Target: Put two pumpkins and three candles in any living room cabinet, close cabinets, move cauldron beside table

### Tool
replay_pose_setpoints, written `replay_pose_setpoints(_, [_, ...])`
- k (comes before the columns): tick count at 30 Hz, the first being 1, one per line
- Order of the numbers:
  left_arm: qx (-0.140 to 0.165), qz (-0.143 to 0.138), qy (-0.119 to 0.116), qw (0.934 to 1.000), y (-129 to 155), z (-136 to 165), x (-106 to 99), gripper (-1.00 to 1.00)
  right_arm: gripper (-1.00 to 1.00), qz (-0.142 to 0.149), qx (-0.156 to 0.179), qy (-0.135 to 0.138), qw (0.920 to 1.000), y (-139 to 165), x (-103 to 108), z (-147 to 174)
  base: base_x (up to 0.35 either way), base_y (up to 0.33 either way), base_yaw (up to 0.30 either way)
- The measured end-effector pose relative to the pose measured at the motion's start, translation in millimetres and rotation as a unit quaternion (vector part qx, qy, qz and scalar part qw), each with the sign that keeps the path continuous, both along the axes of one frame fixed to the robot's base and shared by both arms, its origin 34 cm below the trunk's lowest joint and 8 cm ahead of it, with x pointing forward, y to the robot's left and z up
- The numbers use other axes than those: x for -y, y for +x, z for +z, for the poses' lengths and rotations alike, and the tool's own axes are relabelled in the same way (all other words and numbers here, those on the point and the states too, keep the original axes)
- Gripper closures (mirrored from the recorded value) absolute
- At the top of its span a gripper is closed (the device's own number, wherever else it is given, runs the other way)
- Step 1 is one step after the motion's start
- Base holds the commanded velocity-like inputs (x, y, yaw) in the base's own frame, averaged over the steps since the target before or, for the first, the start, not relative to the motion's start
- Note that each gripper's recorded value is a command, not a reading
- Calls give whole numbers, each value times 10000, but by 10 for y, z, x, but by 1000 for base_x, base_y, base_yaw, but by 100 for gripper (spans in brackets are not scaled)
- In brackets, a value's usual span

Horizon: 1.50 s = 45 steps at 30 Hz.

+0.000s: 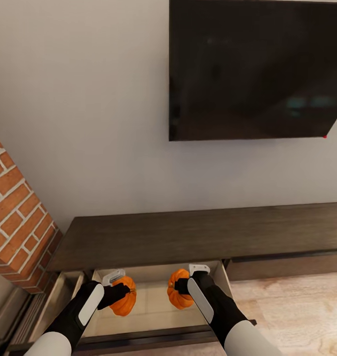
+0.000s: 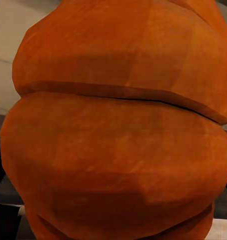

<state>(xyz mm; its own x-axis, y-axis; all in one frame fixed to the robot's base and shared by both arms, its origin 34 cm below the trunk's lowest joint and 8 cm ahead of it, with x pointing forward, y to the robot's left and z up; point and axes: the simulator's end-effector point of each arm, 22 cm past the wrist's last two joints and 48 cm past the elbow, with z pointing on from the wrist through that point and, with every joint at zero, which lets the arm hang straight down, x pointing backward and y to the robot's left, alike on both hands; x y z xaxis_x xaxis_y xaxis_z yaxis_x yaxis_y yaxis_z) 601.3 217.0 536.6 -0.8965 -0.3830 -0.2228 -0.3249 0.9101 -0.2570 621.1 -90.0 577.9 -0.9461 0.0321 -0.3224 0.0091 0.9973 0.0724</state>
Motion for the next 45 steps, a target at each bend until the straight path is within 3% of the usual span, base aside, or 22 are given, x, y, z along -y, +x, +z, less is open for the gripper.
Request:
replay_pose_setpoints(10, [20, 6, -11, 10000, -4, -167, 3, 100, 100, -65, 135, 29, 9999, 44, -6, -147, 0, 0, 128])
replay_pose_setpoints(45, [91, 40, 46, 9999, -69, -829, -22, 100, 100, -52, 152, 29, 9999, -30, -6, -782, 0, 0, -17])
